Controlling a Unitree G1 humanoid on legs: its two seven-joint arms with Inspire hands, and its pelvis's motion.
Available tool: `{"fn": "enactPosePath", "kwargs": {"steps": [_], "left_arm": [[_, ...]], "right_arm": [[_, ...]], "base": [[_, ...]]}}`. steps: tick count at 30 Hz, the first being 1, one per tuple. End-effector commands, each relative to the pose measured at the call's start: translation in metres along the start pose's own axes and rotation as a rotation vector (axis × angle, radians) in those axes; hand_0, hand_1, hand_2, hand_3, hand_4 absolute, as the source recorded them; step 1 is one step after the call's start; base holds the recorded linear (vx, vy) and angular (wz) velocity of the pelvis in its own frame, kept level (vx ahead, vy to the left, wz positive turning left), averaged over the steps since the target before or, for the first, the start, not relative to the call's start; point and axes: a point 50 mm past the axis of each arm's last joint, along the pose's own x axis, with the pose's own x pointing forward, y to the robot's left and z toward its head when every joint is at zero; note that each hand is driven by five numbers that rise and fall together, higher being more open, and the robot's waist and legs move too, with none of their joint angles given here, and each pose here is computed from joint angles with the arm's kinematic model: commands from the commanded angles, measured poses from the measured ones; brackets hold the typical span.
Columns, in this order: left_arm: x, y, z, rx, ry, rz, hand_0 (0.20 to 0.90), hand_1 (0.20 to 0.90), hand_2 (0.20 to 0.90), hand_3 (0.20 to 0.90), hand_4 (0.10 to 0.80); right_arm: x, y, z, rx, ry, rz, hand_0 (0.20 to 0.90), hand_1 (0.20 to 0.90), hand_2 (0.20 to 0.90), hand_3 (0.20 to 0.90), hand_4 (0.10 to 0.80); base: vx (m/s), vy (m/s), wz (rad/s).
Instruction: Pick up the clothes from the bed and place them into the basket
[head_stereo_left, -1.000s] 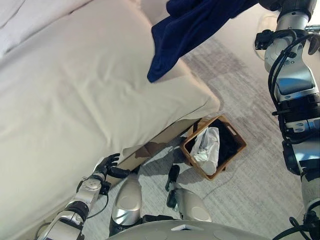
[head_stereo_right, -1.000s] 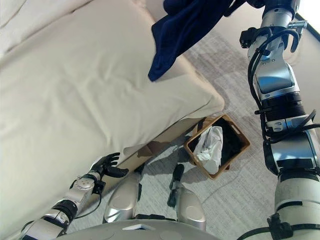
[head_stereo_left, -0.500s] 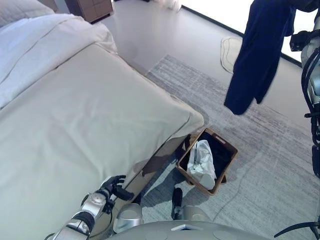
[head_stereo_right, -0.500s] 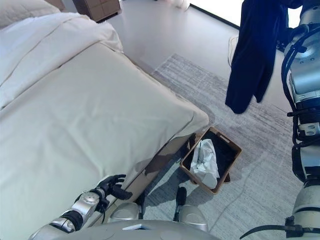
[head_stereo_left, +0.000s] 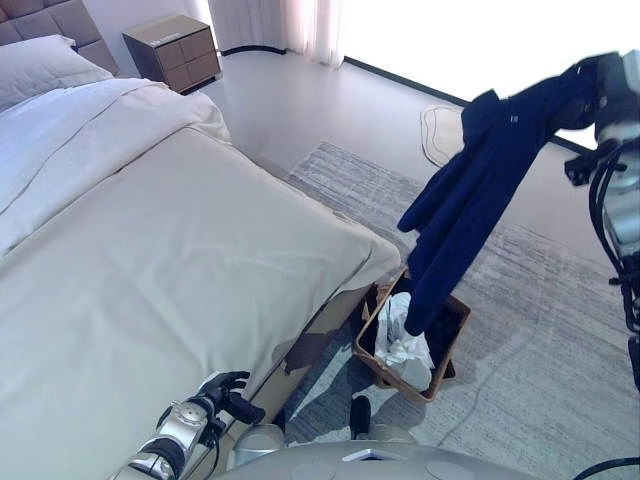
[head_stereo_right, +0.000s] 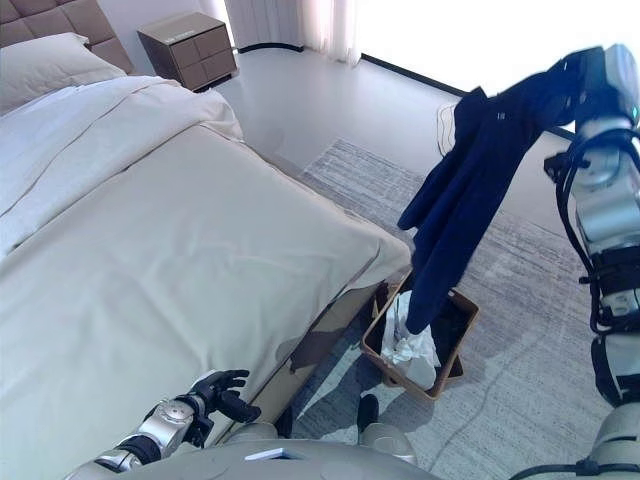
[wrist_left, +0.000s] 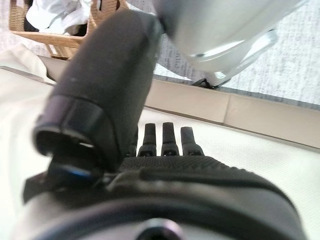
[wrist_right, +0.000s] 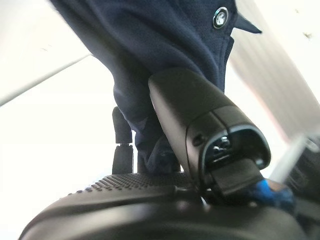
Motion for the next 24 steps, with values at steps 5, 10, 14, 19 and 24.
{"fn": "enactPosePath", "kwargs": {"steps": [5, 10, 14, 19, 24], "left_arm": [[-0.001, 0.020, 0.012, 0.024, -0.057, 0.070, 0.900, 0.900, 0.900, 0.900, 0.800], [0.001, 0.018, 0.027, -0.016, -0.116, 0.088, 0.900, 0.900, 0.900, 0.900, 0.800], [0.003, 0.014, 0.060, 0.012, -0.235, 0.088, 0.900, 0.900, 0.900, 0.900, 0.800], [-0.002, 0.005, 0.112, -0.056, -0.456, 0.067, 0.900, 0.900, 0.900, 0.900, 0.800], [-0.015, 0.004, 0.150, -0.064, -0.621, 0.052, 0.900, 0.900, 0.900, 0.900, 0.800]], "right_arm": [[-0.011, -0.012, 0.023, 0.024, -0.185, -0.151, 0.300, 0.300, 0.300, 0.200, 0.100], [-0.012, 0.013, 0.022, 0.037, -0.183, -0.075, 0.300, 0.300, 0.300, 0.200, 0.100], [-0.003, 0.023, 0.032, 0.149, -0.169, -0.064, 0.300, 0.300, 0.300, 0.200, 0.100], [0.011, 0.031, 0.053, 0.167, -0.173, -0.041, 0.300, 0.300, 0.300, 0.200, 0.100], [0.023, 0.038, 0.054, 0.164, -0.064, -0.042, 0.900, 0.900, 0.900, 0.900, 0.800]], "base": [[-0.073, -0.038, -0.05], [-0.129, -0.058, -0.04], [-0.214, -0.057, 0.09], [-0.122, 0.046, -0.07], [-0.061, -0.041, 0.13]]}}
